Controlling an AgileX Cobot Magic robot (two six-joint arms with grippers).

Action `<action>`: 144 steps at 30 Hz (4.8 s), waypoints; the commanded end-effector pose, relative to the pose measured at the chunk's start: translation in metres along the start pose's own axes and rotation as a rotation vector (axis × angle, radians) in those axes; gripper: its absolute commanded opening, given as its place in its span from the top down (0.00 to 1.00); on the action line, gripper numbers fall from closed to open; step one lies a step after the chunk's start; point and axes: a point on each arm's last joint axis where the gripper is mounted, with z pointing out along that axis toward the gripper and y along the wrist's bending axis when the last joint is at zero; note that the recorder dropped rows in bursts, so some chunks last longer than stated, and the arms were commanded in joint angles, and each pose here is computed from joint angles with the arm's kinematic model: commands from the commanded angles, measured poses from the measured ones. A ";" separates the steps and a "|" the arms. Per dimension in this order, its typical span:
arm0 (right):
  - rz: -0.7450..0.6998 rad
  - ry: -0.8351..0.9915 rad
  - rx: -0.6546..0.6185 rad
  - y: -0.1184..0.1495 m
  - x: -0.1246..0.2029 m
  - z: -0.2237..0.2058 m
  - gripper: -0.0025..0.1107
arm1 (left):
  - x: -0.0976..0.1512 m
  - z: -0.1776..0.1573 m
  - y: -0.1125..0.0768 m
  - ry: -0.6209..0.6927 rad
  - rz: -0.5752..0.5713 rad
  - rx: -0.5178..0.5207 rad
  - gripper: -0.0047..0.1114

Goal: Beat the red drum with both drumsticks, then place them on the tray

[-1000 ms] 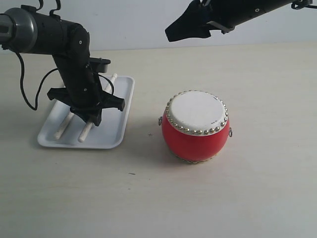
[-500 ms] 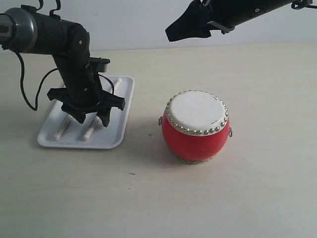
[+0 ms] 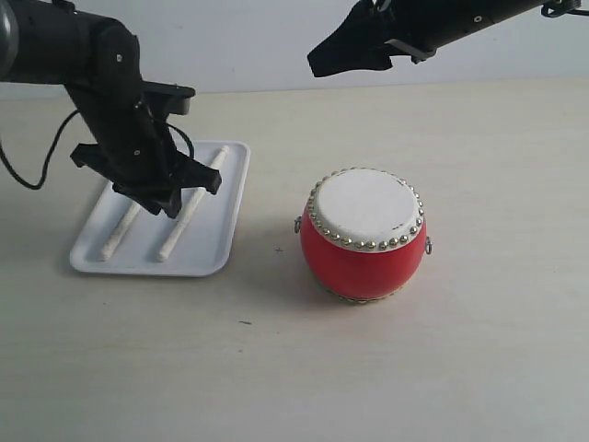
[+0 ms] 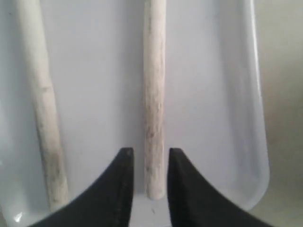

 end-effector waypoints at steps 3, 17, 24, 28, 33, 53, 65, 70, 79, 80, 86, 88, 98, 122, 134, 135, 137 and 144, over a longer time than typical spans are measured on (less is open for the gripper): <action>0.001 -0.025 0.002 0.001 -0.005 -0.003 0.42 | 0.026 -0.043 0.003 -0.264 0.015 0.030 0.96; 0.005 -0.032 0.001 0.001 -0.005 -0.003 0.42 | 0.145 -0.097 0.015 -1.184 0.034 0.124 0.96; 0.008 -0.045 0.024 -0.001 -0.006 -0.003 0.42 | 0.173 -0.091 0.018 -1.205 0.033 0.127 0.96; 0.014 -0.073 0.074 -0.006 -0.009 -0.003 0.42 | 0.173 -0.091 0.018 -1.205 0.033 0.127 0.96; 0.014 -0.073 0.074 -0.006 -0.009 -0.003 0.42 | 0.173 -0.091 0.018 -1.205 0.033 0.127 0.96; 0.007 -0.064 0.078 -0.006 -0.008 -0.003 0.42 | 0.174 -0.092 0.020 -1.207 0.077 0.088 0.96; 0.007 -0.070 0.093 -0.007 -0.009 -0.003 0.42 | 0.199 -0.137 0.048 -1.328 0.025 -0.058 0.96; 0.007 -0.070 0.093 -0.007 -0.009 -0.003 0.42 | 0.226 -0.145 0.056 -1.216 -0.021 -0.105 0.96; 0.007 -0.070 0.093 -0.007 -0.009 -0.003 0.42 | 0.271 -0.166 0.066 -1.231 -0.131 -0.215 0.96; 0.007 -0.070 0.093 -0.007 -0.009 -0.003 0.42 | 0.276 -0.168 0.066 -1.236 -0.142 -0.226 0.96; 0.007 -0.070 0.093 -0.007 -0.009 -0.003 0.42 | 0.298 -0.173 0.064 -1.249 -0.176 -0.267 0.96; 0.007 -0.070 0.093 -0.007 -0.009 -0.003 0.42 | 0.304 -0.174 0.063 -1.253 -0.179 -0.271 0.96; 0.007 -0.070 0.093 -0.007 -0.009 -0.003 0.42 | 0.329 -0.179 0.055 -1.357 -0.171 -0.287 0.96; 0.006 -0.070 0.096 -0.007 -0.009 -0.004 0.42 | 0.332 -0.120 0.058 -1.244 -0.182 -0.268 0.96; 0.006 -0.070 0.096 -0.007 -0.009 -0.004 0.42 | 0.334 -0.090 0.059 -1.169 -0.195 -0.252 0.96; 0.006 -0.070 0.096 -0.007 -0.009 -0.004 0.42 | 0.334 -0.090 0.059 -1.169 -0.195 -0.252 0.96; 0.006 -0.070 0.096 -0.007 -0.009 -0.004 0.42 | 0.336 -0.086 0.059 -1.121 -0.200 -0.245 0.96; 0.006 -0.070 0.096 -0.007 -0.009 -0.004 0.42 | 0.337 -0.084 0.059 -1.099 -0.202 -0.242 0.96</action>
